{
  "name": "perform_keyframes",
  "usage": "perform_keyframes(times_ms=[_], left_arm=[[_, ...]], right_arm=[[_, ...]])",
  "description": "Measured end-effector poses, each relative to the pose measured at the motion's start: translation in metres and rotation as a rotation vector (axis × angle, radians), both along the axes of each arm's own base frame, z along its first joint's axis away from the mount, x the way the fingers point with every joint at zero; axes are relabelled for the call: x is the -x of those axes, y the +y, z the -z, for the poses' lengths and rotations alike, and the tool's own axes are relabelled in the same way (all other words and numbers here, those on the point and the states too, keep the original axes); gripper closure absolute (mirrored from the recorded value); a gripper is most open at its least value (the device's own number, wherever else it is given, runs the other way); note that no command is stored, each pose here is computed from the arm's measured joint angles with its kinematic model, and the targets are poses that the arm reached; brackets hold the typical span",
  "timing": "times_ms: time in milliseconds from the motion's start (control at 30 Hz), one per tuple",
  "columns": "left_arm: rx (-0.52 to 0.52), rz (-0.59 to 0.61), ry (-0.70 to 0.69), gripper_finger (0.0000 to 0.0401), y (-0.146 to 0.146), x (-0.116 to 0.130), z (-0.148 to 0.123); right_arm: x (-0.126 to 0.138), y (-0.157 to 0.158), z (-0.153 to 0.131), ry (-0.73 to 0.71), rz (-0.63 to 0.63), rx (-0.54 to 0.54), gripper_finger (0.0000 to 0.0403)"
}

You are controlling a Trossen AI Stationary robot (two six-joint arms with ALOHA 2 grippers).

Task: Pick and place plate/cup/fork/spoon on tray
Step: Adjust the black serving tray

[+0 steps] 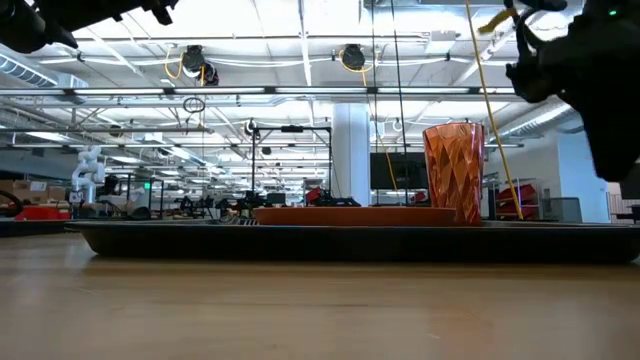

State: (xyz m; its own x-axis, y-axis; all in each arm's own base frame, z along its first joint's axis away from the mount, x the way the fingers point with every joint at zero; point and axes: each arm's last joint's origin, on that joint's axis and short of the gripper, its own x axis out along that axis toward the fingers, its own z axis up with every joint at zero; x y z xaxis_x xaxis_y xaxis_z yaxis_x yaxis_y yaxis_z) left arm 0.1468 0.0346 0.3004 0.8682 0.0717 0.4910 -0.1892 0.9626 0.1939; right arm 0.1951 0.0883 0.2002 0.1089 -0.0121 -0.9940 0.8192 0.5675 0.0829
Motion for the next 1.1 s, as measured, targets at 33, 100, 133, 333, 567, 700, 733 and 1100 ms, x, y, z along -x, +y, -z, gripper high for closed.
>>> perform_keyframes(times_ms=[33, 100, 133, 333, 567, 700, 733, 1100], left_arm=[[0.0, -0.001, 0.0, 0.0258, 0.0, 0.0, 0.0], [0.0, 0.0, 0.0, 0.0258, 0.0, 0.0, 0.0], [0.001, 0.0, 0.0, 0.0258, 0.0, 0.0, 0.0], [0.007, 0.003, -0.001, 0.0258, 0.0, 0.0, 0.0], [0.009, 0.005, -0.001, 0.0258, 0.0, 0.0, 0.0], [0.009, 0.005, -0.001, 0.0258, 0.0, 0.0, 0.0], [0.009, 0.004, -0.001, 0.0258, 0.0, 0.0, 0.0], [0.005, 0.002, -0.001, 0.0258, 0.0, 0.0, 0.0]], right_arm=[[0.001, -0.001, -0.003, -0.019, 0.014, 0.016, 0.0294], [0.003, -0.004, -0.007, -0.052, 0.038, 0.045, 0.0279], [0.004, -0.004, -0.008, -0.061, 0.043, 0.052, 0.0273], [0.006, -0.006, 0.002, -0.064, 0.048, 0.076, 0.0244], [0.011, -0.008, 0.028, -0.098, 0.067, 0.054, 0.0223], [0.011, -0.008, 0.036, -0.127, 0.066, 0.042, 0.0223], [0.012, -0.009, 0.038, -0.133, 0.067, 0.039, 0.0223], [0.015, -0.01, 0.057, -0.186, 0.072, 0.014, 0.0222]])
